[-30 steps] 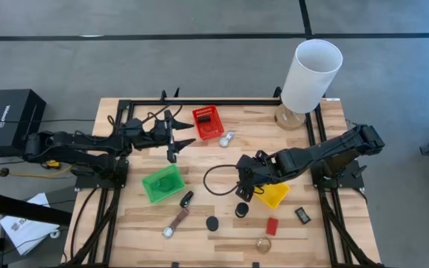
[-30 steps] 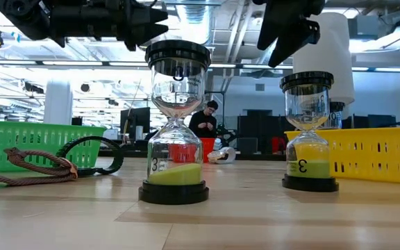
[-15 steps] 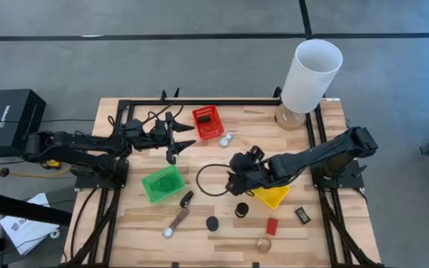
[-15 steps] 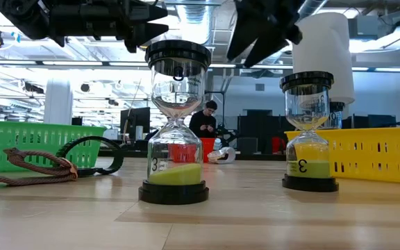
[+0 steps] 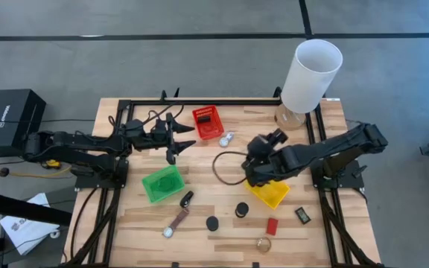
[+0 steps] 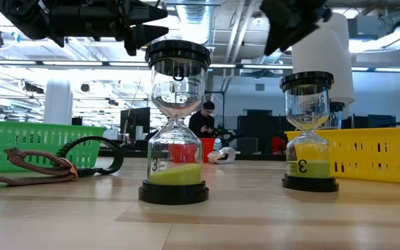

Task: Pick & Place Office items
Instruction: Put the black wrist watch into the green bin

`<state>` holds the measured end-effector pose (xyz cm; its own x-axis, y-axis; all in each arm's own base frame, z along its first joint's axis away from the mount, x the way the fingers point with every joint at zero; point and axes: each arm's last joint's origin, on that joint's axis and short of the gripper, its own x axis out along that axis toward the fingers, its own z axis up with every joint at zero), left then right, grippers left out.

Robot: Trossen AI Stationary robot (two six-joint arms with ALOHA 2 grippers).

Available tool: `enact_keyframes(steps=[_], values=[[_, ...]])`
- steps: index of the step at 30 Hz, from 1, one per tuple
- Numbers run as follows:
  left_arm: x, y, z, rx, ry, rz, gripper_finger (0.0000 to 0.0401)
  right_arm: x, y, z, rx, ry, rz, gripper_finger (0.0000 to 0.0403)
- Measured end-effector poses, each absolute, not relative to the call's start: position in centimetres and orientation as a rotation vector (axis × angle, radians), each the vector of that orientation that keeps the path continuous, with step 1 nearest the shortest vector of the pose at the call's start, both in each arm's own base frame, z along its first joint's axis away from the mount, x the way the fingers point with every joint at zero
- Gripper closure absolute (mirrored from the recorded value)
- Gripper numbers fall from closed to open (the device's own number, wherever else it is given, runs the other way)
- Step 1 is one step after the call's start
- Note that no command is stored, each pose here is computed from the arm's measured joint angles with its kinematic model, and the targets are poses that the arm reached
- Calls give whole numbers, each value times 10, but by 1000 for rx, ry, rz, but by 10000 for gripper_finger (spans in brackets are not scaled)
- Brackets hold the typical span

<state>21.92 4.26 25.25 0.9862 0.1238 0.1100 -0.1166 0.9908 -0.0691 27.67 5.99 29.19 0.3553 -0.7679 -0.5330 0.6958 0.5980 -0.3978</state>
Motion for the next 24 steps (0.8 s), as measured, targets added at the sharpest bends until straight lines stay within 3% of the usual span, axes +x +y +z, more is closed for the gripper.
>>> enact_keyframes(steps=[7, 12, 16, 24], values=[[223, 16, 251, -94, -90, -67, 170, 248, 51, 268, -128, 746, -1022, 139], [227, -7, 256, -46, -59, -104, 188, 231, 45, 274, -105, 666, -1050, 139], [234, -19, 267, -32, 107, -29, 196, 218, 45, 290, -122, 543, -1062, 139], [248, -38, 270, -79, 493, 55, 193, 197, 52, 310, -227, 522, -970, 139]])
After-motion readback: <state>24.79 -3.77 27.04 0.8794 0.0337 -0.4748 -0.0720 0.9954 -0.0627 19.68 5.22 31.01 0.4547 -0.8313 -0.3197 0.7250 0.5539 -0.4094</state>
